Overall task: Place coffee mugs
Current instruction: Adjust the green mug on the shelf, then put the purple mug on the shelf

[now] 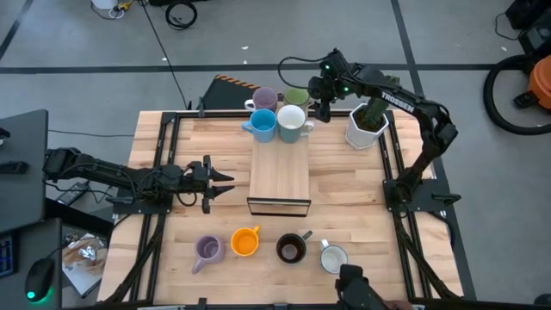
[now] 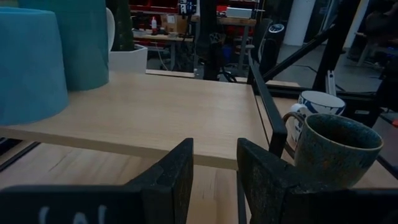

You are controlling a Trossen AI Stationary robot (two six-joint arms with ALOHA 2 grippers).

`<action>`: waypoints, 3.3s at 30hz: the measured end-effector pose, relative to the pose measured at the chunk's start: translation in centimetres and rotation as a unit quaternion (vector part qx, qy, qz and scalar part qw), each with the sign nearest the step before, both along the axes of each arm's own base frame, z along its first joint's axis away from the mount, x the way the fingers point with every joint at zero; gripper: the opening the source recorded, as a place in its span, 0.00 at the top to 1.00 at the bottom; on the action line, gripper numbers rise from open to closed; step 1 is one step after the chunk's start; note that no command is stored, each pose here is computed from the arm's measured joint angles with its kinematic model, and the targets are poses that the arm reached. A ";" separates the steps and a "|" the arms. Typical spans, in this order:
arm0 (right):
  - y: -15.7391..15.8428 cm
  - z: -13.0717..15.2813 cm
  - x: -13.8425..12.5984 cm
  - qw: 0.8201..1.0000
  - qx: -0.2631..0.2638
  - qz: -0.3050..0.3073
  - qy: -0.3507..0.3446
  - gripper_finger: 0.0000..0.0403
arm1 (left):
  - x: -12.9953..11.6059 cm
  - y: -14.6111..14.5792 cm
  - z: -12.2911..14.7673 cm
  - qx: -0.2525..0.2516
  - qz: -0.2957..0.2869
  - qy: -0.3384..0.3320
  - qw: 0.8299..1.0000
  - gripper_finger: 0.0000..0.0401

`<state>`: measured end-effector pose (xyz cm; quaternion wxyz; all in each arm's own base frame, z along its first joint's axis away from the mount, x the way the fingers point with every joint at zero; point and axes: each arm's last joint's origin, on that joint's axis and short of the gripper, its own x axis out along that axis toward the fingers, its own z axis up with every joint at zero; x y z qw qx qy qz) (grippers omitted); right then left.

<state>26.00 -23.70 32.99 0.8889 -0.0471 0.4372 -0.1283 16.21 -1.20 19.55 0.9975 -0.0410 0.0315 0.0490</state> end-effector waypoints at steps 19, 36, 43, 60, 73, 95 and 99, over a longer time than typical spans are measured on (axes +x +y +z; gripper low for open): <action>6.5 6.2 -4.2 0.997 -0.058 -0.059 -0.004 0.44 | 0.5 -2.6 2.7 0.072 -0.155 0.019 0.985 0.68; 17.7 9.4 -7.9 0.989 -0.038 -0.052 -0.133 0.45 | -1.5 -8.7 5.9 0.000 -0.077 0.164 0.983 0.71; 20.2 5.9 -7.5 0.988 -0.034 -0.046 -0.146 0.46 | -2.3 -10.2 9.9 -0.110 -0.026 0.256 0.960 0.71; 22.2 0.1 -6.4 0.983 -0.089 0.018 -0.161 0.46 | -2.3 -15.8 9.4 -0.541 0.043 0.475 0.693 0.71; 22.5 -0.4 -6.2 0.981 -0.068 0.071 -0.165 0.46 | 0.6 -21.4 9.2 -0.547 0.081 0.471 0.687 0.72; 22.7 -0.4 -6.2 0.980 -0.045 0.098 -0.170 0.46 | 2.0 -24.8 5.9 -0.475 0.271 0.500 0.671 0.72; 22.7 -0.4 -6.2 0.979 -0.045 0.099 -0.170 0.46 | 2.0 -24.8 5.7 -0.467 0.281 0.505 0.669 0.72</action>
